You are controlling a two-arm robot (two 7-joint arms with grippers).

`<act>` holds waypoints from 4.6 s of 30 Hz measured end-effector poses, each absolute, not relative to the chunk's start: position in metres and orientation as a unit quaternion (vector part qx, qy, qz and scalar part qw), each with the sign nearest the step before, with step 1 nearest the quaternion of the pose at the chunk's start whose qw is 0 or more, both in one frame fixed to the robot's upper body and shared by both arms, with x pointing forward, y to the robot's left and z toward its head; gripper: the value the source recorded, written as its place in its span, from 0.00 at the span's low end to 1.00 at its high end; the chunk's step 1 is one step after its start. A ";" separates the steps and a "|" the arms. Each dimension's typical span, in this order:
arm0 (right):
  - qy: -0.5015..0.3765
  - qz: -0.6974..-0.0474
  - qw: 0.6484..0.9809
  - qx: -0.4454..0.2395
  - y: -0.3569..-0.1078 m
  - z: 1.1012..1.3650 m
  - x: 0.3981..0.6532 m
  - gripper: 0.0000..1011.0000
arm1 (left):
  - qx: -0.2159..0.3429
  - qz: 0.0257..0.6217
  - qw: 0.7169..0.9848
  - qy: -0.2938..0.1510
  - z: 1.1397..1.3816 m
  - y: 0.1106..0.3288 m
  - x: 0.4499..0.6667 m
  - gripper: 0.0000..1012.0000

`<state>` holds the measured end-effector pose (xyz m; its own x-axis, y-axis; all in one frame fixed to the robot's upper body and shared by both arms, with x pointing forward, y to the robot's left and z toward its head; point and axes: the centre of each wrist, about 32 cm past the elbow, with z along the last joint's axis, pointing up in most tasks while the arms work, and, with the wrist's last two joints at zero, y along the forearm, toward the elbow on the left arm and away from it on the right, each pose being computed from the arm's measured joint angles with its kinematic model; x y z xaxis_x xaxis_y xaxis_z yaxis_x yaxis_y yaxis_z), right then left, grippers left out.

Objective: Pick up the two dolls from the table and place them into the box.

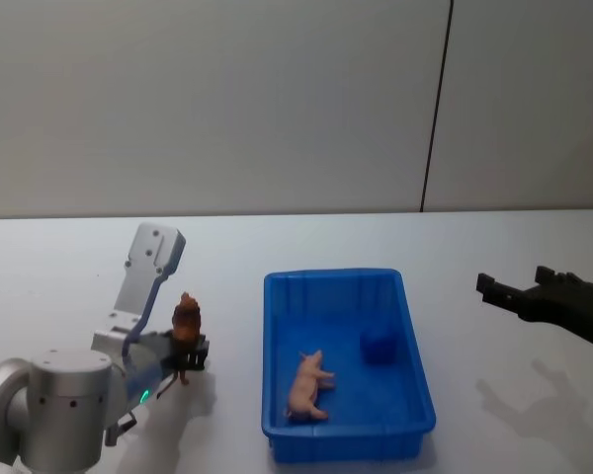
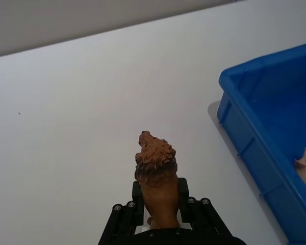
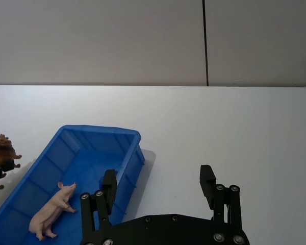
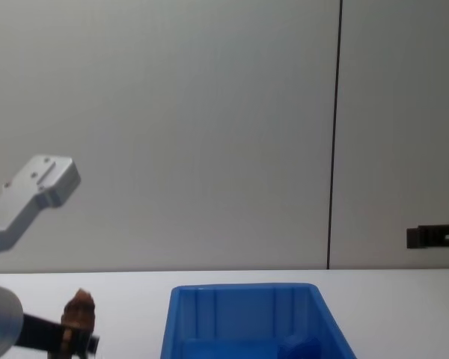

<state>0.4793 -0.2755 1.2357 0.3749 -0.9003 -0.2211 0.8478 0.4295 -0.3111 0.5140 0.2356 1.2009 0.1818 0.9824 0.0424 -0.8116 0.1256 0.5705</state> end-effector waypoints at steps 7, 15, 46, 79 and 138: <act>0.180 -0.529 0.826 -0.073 -0.275 1.236 0.479 0.99 | 0.207 0.614 0.746 0.151 1.212 0.238 0.515 0.38; 0.180 -0.529 0.826 -0.073 -0.275 1.236 0.479 0.99 | 0.156 0.593 0.780 0.124 1.231 0.240 0.520 0.38; 0.180 -0.529 0.826 -0.073 -0.275 1.236 0.479 0.99 | 0.114 0.398 0.894 0.171 1.257 0.227 0.548 0.38; 0.180 -0.529 0.826 -0.073 -0.275 1.236 0.479 0.99 | 0.117 0.366 0.907 0.172 1.256 0.221 0.553 0.99; 0.180 -0.529 0.826 -0.073 -0.276 1.236 0.479 0.99 | -0.059 0.668 0.730 -0.129 1.318 0.250 0.505 0.99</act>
